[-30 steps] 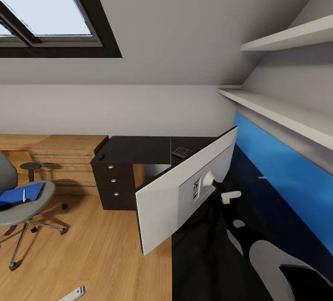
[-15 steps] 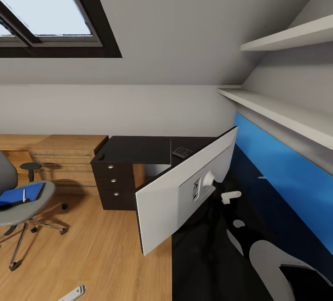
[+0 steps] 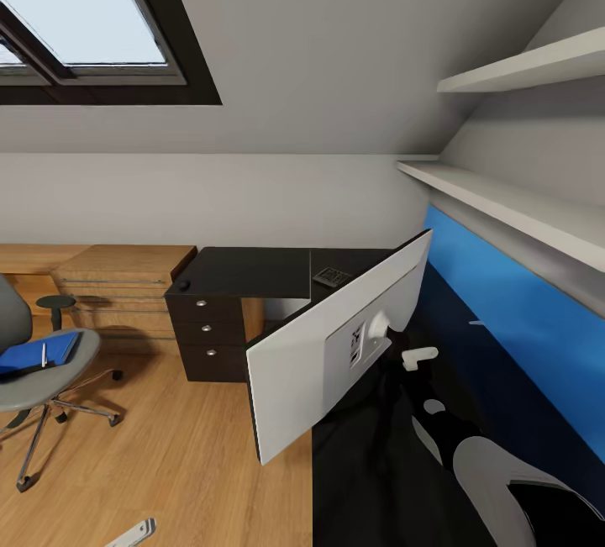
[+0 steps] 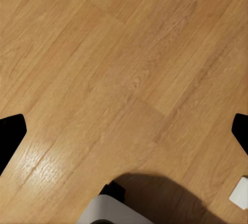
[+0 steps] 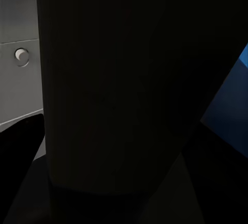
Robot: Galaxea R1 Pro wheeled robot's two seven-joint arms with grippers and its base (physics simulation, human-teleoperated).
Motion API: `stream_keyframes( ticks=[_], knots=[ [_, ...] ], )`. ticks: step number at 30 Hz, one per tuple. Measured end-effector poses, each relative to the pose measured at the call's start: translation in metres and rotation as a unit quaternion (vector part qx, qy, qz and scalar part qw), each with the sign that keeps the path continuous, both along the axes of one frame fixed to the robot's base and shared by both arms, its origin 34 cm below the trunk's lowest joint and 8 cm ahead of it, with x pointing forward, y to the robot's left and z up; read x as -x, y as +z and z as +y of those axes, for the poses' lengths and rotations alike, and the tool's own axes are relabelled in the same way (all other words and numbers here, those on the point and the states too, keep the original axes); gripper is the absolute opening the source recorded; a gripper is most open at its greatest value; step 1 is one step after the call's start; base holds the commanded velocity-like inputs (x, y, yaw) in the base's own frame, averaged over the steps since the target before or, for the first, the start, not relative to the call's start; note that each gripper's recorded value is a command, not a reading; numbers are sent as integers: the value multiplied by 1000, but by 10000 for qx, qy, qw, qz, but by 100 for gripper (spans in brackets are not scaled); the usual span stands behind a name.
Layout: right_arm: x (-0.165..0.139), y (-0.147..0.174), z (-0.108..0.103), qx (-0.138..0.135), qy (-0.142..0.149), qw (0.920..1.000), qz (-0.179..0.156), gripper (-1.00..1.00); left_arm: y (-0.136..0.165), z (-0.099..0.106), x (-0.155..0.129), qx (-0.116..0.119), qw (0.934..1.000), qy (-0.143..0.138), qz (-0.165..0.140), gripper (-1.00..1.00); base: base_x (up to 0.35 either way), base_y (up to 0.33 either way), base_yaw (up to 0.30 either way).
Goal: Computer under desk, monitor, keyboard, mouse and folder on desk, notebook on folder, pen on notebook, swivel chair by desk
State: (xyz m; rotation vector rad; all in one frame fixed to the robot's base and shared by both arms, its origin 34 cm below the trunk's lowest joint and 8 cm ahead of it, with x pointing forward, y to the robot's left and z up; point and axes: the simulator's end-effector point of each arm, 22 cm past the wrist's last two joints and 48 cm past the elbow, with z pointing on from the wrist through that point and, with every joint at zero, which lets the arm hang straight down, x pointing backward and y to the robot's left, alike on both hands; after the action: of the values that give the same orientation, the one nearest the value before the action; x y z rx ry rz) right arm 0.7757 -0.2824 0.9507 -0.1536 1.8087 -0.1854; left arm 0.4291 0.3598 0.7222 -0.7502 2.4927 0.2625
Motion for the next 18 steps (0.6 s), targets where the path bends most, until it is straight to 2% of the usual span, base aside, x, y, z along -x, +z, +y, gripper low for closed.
stream_keyframes(
  ticks=[3, 8, 18],
  knots=[
    [0, 0, 0, 0, -1, 10000, 0, -100, 0, 0, 0, 0, 10000, -1, 0, 100, -7, 0, 0],
    [0, 0, 0, -4, 0, 10000, -3, -100, 0, 0, 0, -3, 10000, -6, 1, 100, -175, 0, 0],
    [0, 0, 0, 2, 6, 10000, -3, -100, 2, 2, -3, -44, 9999, 31, -97, 100, -17, 0, 0]
  ],
)
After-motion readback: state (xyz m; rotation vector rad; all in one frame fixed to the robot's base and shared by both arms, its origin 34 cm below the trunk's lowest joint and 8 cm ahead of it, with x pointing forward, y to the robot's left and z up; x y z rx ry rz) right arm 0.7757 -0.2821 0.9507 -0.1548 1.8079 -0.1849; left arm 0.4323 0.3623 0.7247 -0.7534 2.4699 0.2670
